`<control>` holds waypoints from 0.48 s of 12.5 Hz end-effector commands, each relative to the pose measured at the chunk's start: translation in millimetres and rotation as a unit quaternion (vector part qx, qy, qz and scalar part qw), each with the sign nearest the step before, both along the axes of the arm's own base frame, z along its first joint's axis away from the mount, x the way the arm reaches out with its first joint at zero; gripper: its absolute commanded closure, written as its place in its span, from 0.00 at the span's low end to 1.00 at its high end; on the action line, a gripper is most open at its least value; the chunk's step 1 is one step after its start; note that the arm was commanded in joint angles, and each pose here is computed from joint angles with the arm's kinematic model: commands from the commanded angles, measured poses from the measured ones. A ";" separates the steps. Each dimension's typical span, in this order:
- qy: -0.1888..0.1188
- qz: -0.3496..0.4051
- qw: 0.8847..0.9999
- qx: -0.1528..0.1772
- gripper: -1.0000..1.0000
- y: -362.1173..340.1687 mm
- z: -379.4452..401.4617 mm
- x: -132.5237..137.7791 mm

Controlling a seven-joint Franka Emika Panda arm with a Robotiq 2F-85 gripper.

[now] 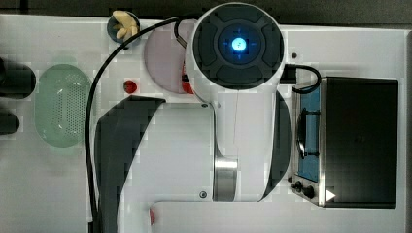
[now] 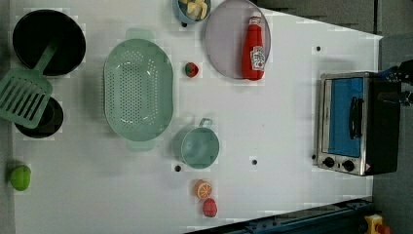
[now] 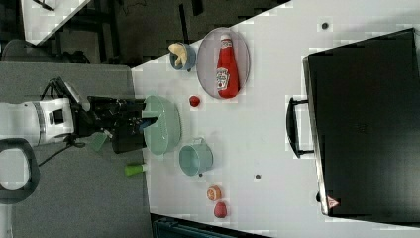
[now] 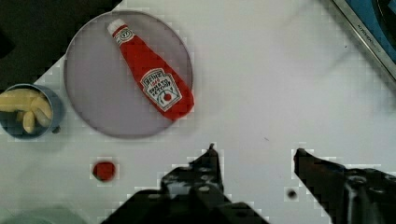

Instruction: Pick ketchup from plate and place it on table.

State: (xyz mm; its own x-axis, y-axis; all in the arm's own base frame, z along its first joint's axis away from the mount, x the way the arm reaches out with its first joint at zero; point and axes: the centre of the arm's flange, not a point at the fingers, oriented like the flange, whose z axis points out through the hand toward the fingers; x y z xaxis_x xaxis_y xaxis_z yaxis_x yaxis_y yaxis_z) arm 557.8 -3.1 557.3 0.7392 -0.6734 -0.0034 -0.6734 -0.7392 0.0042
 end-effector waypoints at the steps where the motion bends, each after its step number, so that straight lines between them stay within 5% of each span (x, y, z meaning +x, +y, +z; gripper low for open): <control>1: 0.022 -0.039 0.999 0.002 0.23 -19.3 67.9 -62.1; 3: 0.024 -0.036 0.999 0.002 0.01 -16.9 63.9 -59.1; 6: 0.041 -0.017 0.999 0.003 0.00 -7.8 42.7 -45.4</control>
